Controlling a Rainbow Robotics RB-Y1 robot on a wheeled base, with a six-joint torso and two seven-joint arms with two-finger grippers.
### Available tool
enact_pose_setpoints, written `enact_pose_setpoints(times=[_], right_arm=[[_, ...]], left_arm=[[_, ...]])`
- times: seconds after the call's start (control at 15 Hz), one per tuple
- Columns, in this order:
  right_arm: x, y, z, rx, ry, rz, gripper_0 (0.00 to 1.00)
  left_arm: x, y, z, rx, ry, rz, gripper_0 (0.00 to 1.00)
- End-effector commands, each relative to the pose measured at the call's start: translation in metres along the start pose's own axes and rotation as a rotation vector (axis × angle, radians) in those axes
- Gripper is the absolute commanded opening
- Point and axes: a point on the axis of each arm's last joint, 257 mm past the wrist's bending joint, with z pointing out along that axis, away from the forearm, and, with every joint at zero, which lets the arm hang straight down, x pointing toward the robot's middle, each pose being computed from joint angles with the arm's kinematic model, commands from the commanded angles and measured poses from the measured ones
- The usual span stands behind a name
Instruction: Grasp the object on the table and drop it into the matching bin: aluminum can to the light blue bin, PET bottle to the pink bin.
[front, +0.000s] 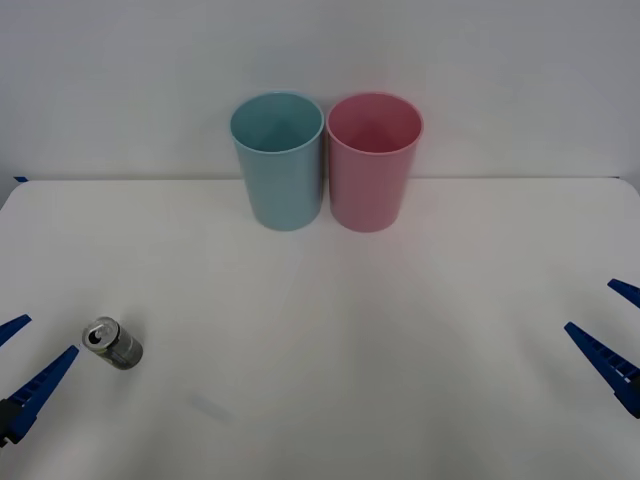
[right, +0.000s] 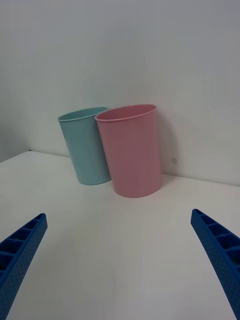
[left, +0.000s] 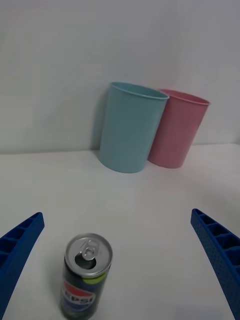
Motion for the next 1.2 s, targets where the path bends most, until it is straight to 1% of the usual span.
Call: enact_pose_setpoints(times=[0.07,0.13,0.27,0.33,0.47,0.53,0.6,0.8,1.07,1.2], right_arm=[[0.000,0.000,0.000,0.000,0.000,0.000,1.00],[0.000,0.000,0.000,0.000,0.000,0.000,1.00],[0.000,0.000,0.000,0.000,0.000,0.000,1.00],[0.000,0.000,0.000,0.000,0.000,0.000,1.00],[0.000,0.000,0.000,0.000,0.000,0.000,1.00],[0.000,0.000,0.000,0.000,0.000,0.000,1.00],[0.000,0.000,0.000,0.000,0.000,0.000,1.00],[0.000,0.000,0.000,0.000,0.000,0.000,1.00],[0.000,0.000,0.000,0.000,0.000,0.000,1.00],[0.000,0.000,0.000,0.000,0.000,0.000,1.00]], left_arm=[[0.011,0.007,-0.011,-0.046,0.027,-0.002,1.00],[0.016,0.011,-0.016,-0.074,0.040,-0.001,1.00],[0.023,0.016,-0.021,-0.106,0.057,0.005,1.00],[0.028,0.018,-0.024,-0.119,0.070,0.016,1.00],[0.039,0.022,-0.029,-0.154,0.099,0.057,1.00],[0.048,0.026,-0.033,-0.184,0.119,0.084,1.00],[0.054,0.027,-0.034,-0.199,0.133,0.095,1.00],[0.071,0.029,-0.038,-0.241,0.166,0.080,1.00],[0.084,0.025,-0.036,-0.275,0.168,0.063,1.00],[0.094,0.026,-0.030,-0.311,0.176,0.095,1.00]])
